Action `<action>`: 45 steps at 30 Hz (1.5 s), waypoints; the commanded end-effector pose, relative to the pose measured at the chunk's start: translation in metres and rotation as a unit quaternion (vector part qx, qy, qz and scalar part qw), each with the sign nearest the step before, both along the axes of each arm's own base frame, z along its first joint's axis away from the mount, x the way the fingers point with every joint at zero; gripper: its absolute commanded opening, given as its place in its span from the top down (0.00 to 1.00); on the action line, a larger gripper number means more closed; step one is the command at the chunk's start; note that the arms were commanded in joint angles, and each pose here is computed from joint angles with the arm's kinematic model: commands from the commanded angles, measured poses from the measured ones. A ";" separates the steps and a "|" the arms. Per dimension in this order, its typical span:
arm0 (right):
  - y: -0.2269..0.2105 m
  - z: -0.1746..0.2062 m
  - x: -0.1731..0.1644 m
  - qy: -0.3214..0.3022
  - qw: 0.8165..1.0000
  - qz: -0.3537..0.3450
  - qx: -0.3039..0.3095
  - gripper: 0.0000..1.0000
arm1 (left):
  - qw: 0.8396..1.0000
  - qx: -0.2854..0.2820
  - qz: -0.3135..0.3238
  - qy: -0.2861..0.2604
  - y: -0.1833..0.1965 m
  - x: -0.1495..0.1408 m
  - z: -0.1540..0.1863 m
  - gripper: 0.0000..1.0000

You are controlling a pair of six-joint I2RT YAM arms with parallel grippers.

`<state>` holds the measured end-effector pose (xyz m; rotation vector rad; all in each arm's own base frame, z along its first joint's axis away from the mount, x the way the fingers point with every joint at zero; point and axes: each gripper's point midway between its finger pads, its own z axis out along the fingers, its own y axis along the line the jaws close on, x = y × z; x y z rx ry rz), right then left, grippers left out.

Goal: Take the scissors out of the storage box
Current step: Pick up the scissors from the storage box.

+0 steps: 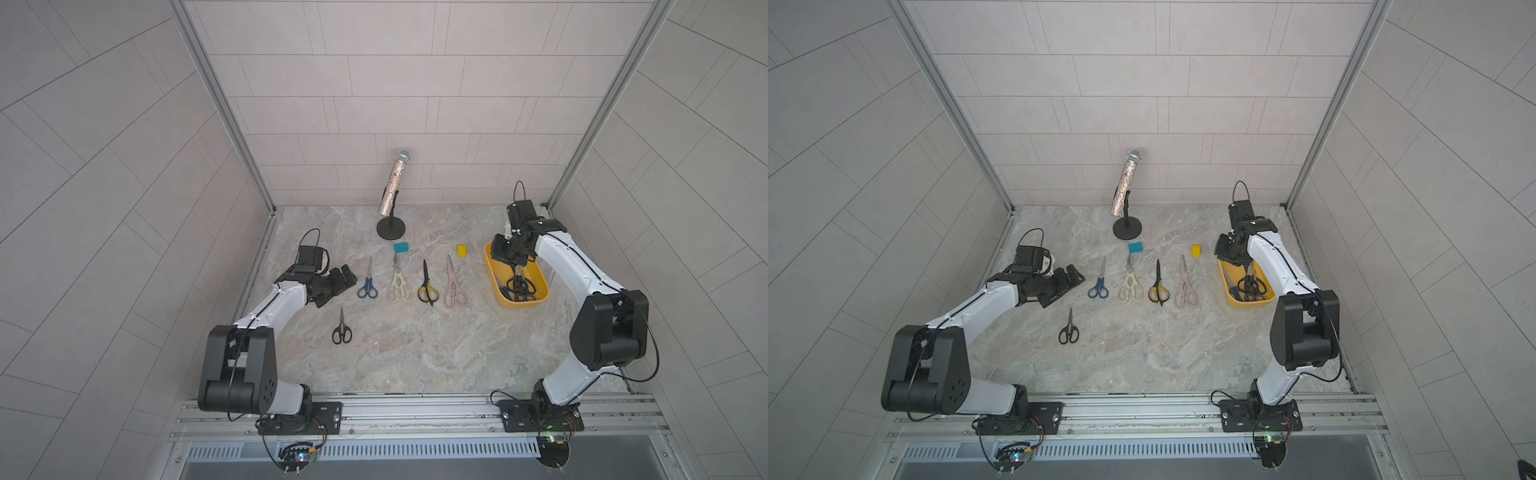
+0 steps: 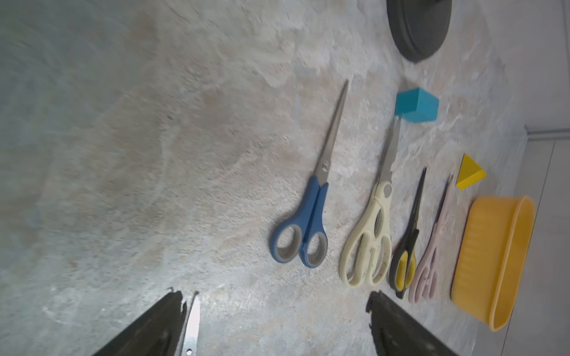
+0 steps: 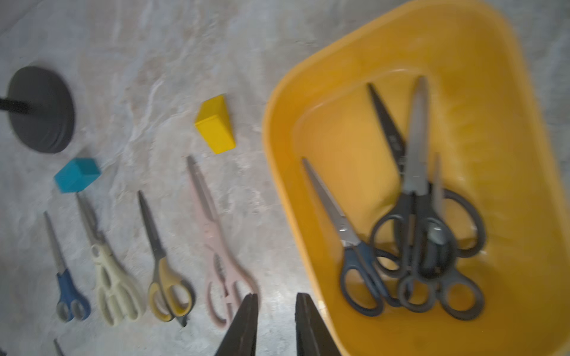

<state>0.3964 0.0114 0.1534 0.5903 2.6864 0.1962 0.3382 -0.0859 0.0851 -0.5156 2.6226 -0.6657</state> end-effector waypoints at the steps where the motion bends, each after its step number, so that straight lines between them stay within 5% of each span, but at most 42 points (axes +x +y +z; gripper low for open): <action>1: -0.040 -0.021 -0.022 0.067 0.996 -0.025 -0.051 0.75 | 0.998 0.034 -0.042 0.026 -0.004 -0.009 -0.002 0.00; 12: -0.082 -0.062 -0.028 0.153 0.978 -0.054 -0.130 0.73 | 0.997 0.061 -0.043 0.034 0.005 -0.022 -0.003 0.00; 45: -0.073 -0.126 -0.028 0.192 0.975 -0.013 -0.111 0.76 | 0.995 0.082 -0.033 0.043 0.015 -0.035 -0.009 0.00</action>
